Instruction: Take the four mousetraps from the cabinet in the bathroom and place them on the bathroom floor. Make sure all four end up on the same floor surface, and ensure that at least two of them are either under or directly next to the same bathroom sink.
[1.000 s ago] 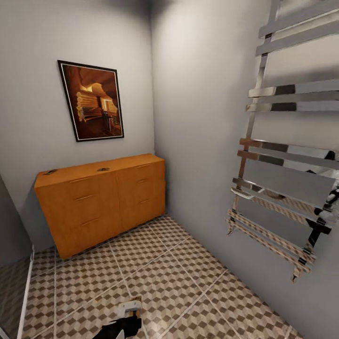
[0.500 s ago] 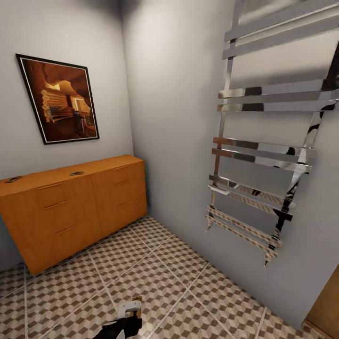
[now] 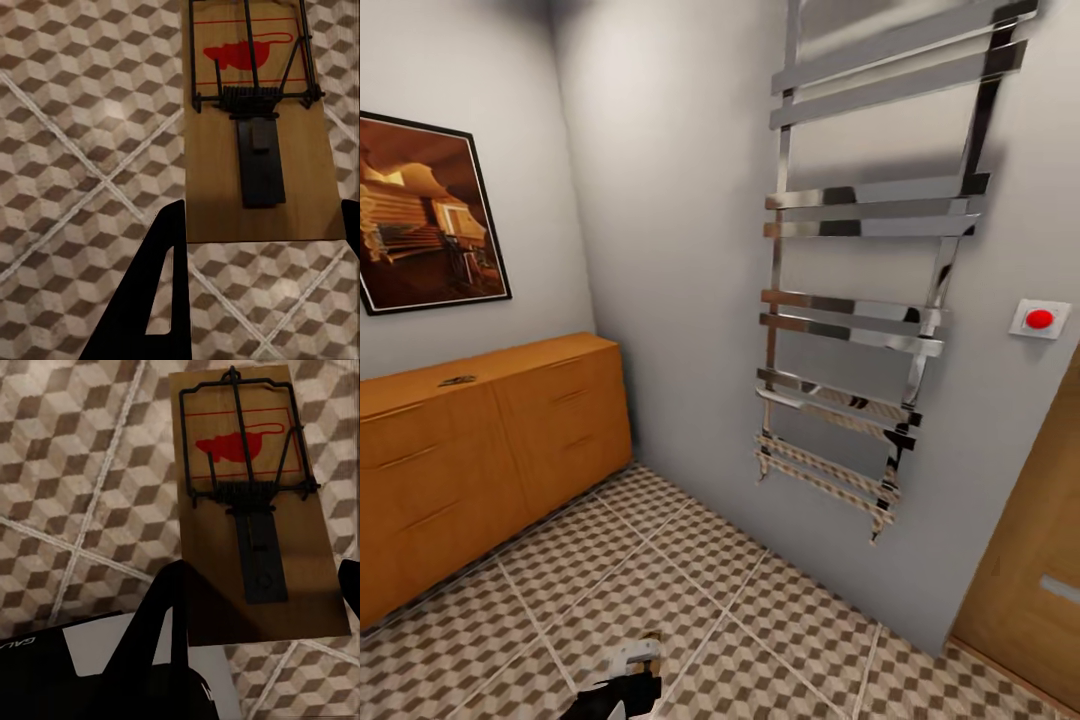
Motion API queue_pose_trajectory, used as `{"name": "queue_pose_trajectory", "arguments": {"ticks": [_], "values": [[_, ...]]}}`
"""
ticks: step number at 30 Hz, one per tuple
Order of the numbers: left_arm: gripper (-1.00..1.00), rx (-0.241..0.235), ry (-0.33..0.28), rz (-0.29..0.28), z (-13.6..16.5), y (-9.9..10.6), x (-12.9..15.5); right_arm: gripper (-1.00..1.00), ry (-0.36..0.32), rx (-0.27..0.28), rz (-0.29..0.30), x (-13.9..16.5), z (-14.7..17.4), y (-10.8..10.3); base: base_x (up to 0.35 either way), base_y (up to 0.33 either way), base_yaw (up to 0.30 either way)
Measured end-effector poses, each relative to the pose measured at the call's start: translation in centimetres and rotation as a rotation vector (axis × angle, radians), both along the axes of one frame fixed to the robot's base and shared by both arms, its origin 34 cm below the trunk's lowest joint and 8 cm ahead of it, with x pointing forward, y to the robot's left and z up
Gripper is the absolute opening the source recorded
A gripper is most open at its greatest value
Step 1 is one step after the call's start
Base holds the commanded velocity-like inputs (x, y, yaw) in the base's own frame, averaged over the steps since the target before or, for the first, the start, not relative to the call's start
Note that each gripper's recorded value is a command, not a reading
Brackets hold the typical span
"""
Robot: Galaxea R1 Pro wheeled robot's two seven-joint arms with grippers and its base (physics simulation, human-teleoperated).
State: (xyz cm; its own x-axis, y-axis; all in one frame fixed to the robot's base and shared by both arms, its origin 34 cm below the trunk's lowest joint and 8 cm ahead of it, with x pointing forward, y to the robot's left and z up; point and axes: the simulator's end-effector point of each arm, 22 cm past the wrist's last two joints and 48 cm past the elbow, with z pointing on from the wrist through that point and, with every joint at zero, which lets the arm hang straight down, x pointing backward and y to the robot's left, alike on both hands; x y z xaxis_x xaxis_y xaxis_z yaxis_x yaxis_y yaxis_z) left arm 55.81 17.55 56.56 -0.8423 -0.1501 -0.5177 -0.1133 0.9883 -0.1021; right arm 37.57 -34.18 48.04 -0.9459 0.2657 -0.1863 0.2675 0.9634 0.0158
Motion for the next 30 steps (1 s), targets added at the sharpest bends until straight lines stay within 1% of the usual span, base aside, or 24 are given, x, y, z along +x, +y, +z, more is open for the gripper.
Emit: {"name": "queue_pose_trajectory", "arguments": {"ticks": [21, 30], "values": [[-1.0, 0.0, 0.001, 0.0, 0.0, 0.0, 0.0, -1.0, 0.001, 0.0, 0.0, 0.0, 0.0, 0.1, 0.0, 0.0, -0.292], [-1.0, 0.0, 0.001, 0.0, 0.0, 0.0, 0.0, -1.0, 0.024, 0.002, -0.003, -1.1, -0.4, 0.1, 0.0, 0.0, -0.292]]}}
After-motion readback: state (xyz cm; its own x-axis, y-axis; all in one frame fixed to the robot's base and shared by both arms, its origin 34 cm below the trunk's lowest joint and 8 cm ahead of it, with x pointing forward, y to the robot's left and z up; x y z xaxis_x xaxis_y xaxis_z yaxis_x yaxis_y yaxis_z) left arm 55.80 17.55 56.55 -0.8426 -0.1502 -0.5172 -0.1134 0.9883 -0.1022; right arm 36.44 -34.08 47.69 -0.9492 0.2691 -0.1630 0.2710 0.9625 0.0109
